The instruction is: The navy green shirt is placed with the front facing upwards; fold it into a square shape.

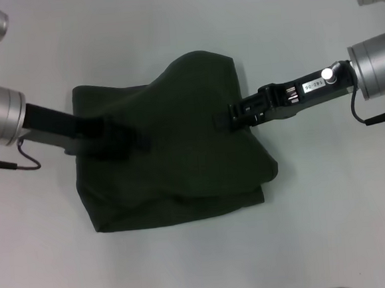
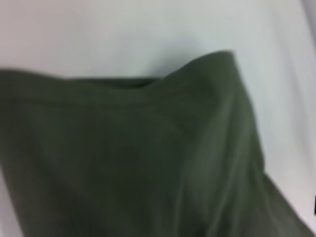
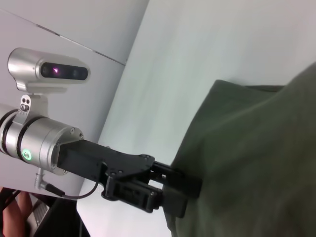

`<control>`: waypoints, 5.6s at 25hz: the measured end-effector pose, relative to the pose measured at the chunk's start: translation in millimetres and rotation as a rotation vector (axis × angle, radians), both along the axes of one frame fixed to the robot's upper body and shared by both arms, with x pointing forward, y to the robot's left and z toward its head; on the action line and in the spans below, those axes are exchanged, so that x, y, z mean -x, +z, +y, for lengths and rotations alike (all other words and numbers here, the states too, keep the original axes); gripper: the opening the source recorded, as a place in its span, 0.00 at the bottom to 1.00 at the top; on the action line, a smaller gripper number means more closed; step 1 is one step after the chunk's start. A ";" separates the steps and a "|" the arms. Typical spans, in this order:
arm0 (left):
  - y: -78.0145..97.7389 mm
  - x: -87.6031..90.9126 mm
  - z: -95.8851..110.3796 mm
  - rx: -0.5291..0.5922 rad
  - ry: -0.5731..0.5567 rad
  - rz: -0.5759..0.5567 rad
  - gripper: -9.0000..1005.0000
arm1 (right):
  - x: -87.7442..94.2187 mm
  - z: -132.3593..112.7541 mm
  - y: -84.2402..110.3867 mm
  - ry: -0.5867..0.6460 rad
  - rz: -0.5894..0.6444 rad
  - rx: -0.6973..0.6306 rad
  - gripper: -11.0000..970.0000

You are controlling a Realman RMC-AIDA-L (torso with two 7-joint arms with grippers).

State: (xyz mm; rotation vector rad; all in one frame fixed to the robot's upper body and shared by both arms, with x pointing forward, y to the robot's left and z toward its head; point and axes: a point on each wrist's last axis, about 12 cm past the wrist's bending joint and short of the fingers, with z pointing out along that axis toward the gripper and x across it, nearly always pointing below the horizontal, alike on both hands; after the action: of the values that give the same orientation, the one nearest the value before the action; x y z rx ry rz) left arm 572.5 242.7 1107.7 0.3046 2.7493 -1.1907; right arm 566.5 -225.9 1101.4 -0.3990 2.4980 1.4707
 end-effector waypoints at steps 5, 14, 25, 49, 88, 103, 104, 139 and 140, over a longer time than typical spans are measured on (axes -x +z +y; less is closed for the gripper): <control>-6.3 4.8 -3.0 -0.022 -0.044 0.024 0.64 | 0.4 -0.4 -3.4 -0.007 0.008 0.011 0.59; 16.3 5.5 14.1 0.052 -0.032 -0.007 0.63 | -0.9 4.0 -1.9 0.010 0.006 0.015 0.59; 15.1 -9.9 5.8 0.079 0.084 -0.082 0.63 | -18.6 7.2 3.0 -0.078 -0.062 0.022 0.59; 24.3 -28.8 8.4 0.007 0.139 -0.145 0.63 | -28.1 -6.0 -4.1 -0.165 -0.085 0.085 0.59; 19.9 -32.7 18.9 -0.002 0.219 -0.178 0.63 | -52.6 69.0 -33.5 -0.276 -0.045 0.216 0.01; 23.6 -34.3 15.4 -0.014 0.176 -0.211 0.61 | -52.9 52.2 -3.6 -0.235 -0.045 0.133 0.01; 23.1 -36.0 15.0 -0.024 0.179 -0.225 0.61 | -52.4 50.1 -1.4 -0.236 -0.049 0.125 0.01; -5.6 -51.9 12.4 -0.345 0.194 -0.329 0.55 | -46.9 30.1 -8.8 -0.277 -0.018 0.137 0.01; -6.2 -51.6 11.7 -0.353 0.186 -0.329 0.55 | -47.0 30.0 -8.8 -0.278 -0.018 0.137 0.01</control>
State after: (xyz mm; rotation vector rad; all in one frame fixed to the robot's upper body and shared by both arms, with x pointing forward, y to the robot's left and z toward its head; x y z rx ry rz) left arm 624.1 254.5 1101.5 0.2453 2.6094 -0.5510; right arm 613.5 -195.9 1092.6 -0.0806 2.5245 1.1904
